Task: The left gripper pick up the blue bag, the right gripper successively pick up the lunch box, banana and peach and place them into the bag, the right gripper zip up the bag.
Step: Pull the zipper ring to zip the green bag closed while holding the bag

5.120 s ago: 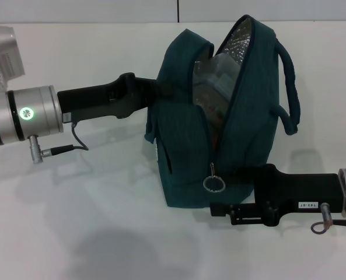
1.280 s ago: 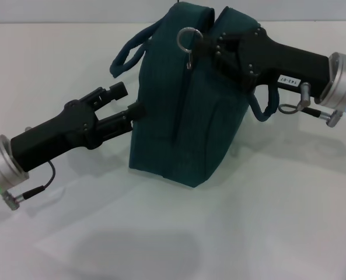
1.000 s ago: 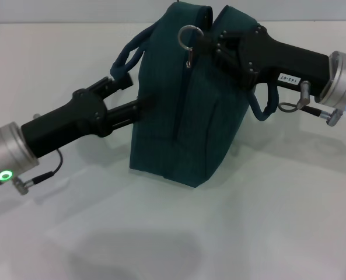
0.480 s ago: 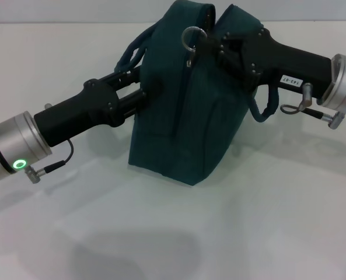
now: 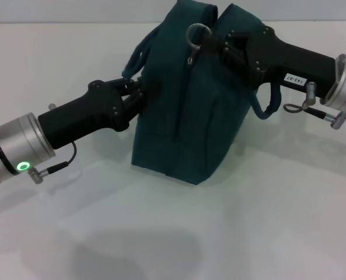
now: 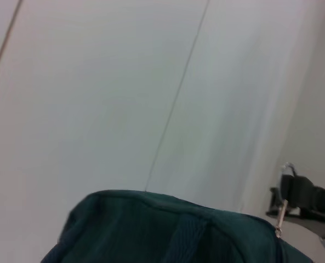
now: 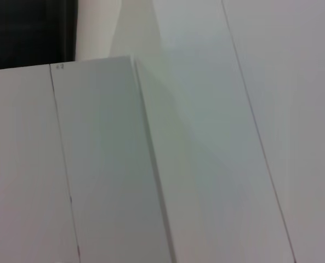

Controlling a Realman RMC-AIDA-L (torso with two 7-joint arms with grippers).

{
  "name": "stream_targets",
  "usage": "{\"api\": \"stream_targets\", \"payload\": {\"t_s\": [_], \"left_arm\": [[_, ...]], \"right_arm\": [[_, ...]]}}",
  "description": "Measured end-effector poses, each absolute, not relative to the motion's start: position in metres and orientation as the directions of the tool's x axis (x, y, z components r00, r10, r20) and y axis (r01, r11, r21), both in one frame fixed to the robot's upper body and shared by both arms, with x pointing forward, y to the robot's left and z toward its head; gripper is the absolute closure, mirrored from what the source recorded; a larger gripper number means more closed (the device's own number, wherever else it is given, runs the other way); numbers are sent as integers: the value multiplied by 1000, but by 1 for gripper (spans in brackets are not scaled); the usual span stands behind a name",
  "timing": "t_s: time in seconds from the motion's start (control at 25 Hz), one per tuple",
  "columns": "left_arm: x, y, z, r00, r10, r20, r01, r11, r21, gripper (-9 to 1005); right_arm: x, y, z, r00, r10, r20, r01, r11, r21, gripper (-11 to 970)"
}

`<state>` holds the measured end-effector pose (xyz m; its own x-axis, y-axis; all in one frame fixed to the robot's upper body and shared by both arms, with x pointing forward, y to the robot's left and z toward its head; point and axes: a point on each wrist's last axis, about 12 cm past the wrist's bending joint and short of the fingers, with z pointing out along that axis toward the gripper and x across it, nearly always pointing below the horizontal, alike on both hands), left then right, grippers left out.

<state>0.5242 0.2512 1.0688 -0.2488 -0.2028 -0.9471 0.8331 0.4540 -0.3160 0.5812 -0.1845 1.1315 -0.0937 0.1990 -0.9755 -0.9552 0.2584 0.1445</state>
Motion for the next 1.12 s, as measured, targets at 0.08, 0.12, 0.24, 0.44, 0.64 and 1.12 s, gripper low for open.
{"api": "stream_targets", "payload": {"t_s": [0.08,0.12,0.24,0.44,0.64,1.12], "left_arm": [[525,249,1069,-248,-196,-949,839,446,-312,815],[525,249,1069,-248,-194,-949,841,443,-310,831],[525,248,1070,-242,-187,-952,847,438,-302,879],[524,248,1069,-240,-178,-954,852,432,-294,923],[523,247,1069,-245,-166,-955,859,420,-293,938],[504,241,1072,-267,-144,-953,919,260,-297,942]], "right_arm": [[581,-186,1131,-94,206,-974,-953,265,148,954],[581,-187,1131,-93,211,-973,-951,269,149,954],[581,-188,1132,-91,224,-970,-947,280,154,954],[582,-192,1132,-90,244,-966,-939,302,164,955],[583,-197,1133,-85,269,-959,-929,326,174,955],[593,-210,1124,-112,263,-958,-866,447,224,955]]}}
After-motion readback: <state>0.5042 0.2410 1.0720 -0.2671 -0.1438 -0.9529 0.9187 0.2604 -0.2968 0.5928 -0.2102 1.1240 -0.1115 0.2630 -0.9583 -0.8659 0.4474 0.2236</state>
